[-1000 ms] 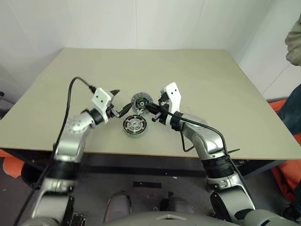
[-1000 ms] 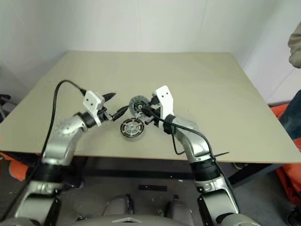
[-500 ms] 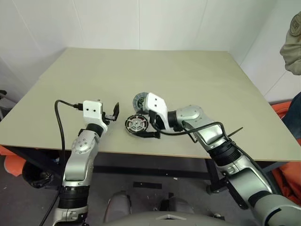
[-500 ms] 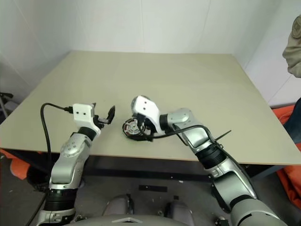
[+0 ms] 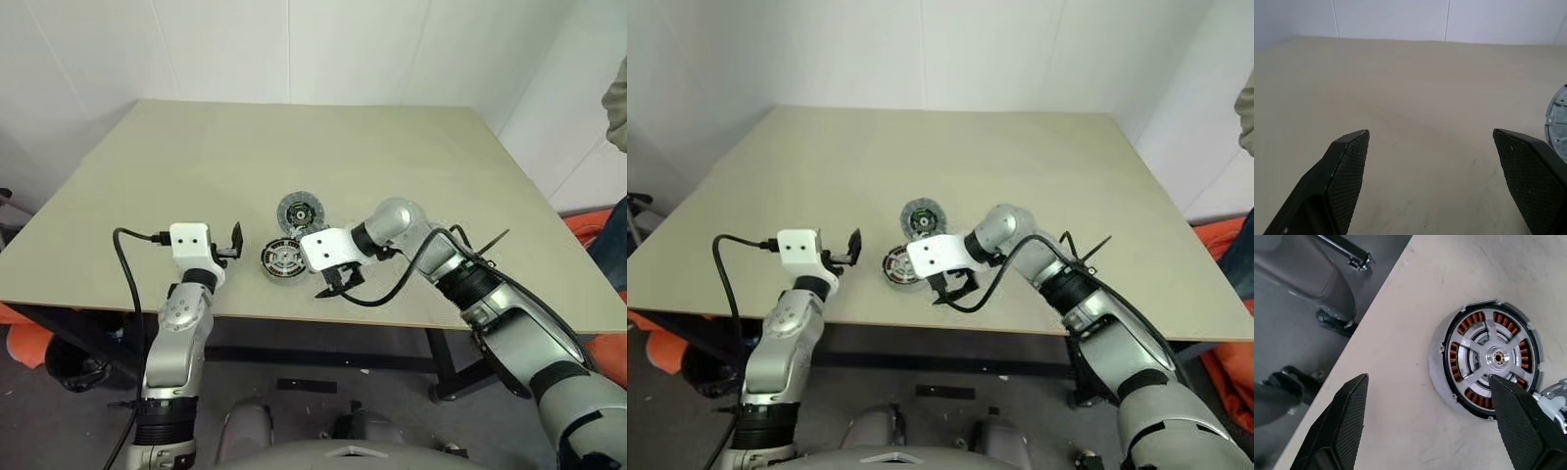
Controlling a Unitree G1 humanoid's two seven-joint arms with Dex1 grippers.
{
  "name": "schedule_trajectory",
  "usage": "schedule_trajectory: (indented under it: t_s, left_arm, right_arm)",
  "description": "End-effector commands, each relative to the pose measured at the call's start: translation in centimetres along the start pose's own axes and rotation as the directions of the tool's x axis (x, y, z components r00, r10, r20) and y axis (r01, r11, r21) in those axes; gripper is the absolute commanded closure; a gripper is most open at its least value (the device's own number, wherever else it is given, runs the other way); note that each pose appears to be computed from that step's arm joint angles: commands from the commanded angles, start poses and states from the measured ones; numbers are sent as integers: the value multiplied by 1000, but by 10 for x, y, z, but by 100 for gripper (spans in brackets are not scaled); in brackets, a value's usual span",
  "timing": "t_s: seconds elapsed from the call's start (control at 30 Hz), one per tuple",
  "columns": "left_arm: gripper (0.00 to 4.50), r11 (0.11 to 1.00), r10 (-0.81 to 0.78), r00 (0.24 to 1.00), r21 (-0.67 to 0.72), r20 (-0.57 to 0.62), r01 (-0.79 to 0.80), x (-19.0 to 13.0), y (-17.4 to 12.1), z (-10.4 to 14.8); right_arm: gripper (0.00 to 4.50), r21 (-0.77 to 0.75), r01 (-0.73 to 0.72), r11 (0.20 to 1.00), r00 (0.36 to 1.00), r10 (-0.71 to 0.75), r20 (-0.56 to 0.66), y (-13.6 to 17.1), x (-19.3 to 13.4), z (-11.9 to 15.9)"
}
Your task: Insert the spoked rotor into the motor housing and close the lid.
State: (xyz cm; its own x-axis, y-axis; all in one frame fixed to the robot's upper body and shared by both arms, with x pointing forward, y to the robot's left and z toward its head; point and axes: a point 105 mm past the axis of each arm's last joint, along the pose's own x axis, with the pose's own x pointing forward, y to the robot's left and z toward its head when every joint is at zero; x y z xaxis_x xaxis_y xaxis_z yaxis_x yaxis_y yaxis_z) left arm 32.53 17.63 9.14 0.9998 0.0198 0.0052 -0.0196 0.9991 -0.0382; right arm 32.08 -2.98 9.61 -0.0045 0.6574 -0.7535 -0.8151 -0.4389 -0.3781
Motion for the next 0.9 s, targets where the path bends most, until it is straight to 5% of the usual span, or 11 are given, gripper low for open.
schedule_trajectory:
  t_s: [0.03,0.3,0.4,0.63,0.9]
  left_arm:
    - [21,1000,12,999,13,47,-12,0,0,9]
    - [21,999,40,999,23,36,-41,-2,6,3]
    - [21,999,44,998,22,34,-45,-3,6,2]
    - [21,998,50,998,24,33,-51,-3,6,1]
    - [21,998,49,998,23,36,-50,-2,5,1]
  right_arm:
    - [7,-113,0,994,1000,-2,-20,-13,-3,7]
    - [7,-243,-30,970,998,15,-63,-25,8,5]
    - [66,-268,-31,963,998,13,-69,-29,11,6]
    - [295,-291,-35,956,997,15,-71,-32,14,6]
    - [295,-305,-55,951,997,33,-75,-29,12,5]
